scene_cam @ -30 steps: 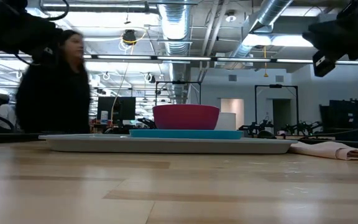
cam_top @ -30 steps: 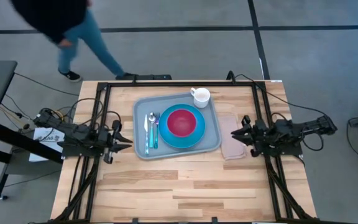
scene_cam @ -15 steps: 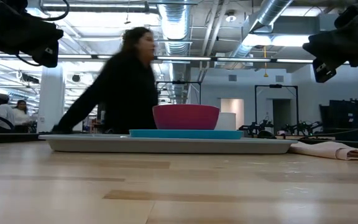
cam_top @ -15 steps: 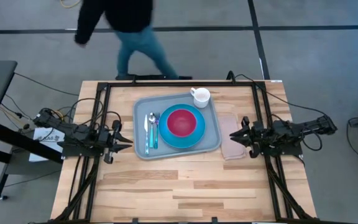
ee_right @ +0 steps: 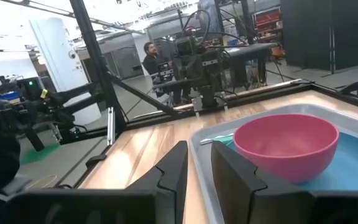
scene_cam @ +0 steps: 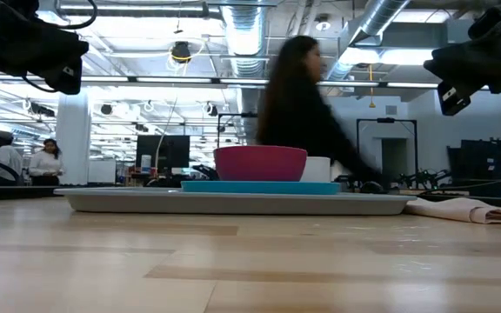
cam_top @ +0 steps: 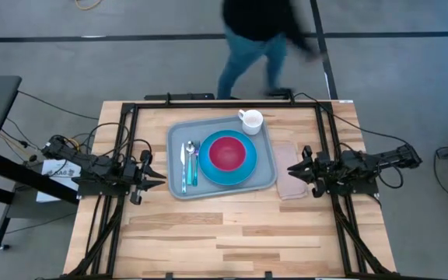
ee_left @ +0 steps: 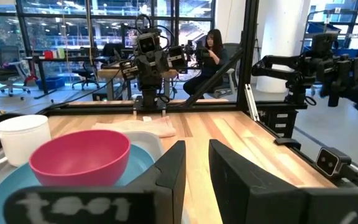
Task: Set up tray
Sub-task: Put the napkin on the right side of the plate on the tray
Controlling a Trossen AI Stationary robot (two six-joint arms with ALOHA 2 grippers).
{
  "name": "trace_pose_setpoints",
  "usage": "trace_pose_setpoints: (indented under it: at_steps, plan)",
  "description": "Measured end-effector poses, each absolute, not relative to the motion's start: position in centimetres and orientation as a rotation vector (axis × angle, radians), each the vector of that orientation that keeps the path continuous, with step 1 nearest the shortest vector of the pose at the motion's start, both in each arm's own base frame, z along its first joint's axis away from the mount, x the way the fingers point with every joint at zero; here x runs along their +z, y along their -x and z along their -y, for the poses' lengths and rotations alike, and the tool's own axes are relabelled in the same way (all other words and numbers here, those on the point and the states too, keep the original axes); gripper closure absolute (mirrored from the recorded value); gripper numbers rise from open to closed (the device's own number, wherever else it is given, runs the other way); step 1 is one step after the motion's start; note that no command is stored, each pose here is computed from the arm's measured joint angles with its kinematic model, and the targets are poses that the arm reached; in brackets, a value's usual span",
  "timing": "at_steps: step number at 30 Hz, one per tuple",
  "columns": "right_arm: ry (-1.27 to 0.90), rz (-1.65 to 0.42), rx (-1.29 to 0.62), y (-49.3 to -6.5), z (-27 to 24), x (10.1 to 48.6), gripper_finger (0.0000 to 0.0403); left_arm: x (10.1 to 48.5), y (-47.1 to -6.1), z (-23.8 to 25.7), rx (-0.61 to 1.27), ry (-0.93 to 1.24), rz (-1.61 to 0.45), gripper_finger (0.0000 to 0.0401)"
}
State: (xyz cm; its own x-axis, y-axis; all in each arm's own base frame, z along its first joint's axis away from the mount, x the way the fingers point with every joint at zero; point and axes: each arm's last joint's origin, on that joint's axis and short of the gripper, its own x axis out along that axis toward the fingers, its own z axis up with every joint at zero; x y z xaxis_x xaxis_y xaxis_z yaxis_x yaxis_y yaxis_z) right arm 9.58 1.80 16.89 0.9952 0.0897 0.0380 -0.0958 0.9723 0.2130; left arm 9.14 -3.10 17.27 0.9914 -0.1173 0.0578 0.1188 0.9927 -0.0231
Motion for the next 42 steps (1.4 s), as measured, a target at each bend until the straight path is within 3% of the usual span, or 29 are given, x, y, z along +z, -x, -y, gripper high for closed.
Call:
trace_pose_setpoints:
  at_steps: [15,29,34,42]
  plan:
    - [-0.272,0.061,0.09,-9.6,-1.8,17.2,0.0337,17.3,-9.1,3.1,-0.118,0.03,0.056,0.0343]
    - [-0.291,0.237,-0.082,-9.3,-1.2,18.7,0.0337,17.3,-9.1,3.1,-0.118,0.031,0.056,0.0343]
    - [-0.333,0.293,-0.268,-9.1,-0.6,19.0,0.0337,17.3,-9.1,3.1,-0.118,0.031,0.056,0.0343]
    - [-0.281,0.256,-0.193,-9.2,-0.8,19.2,0.0334,17.3,-9.1,3.1,-0.118,0.032,0.056,0.0342]
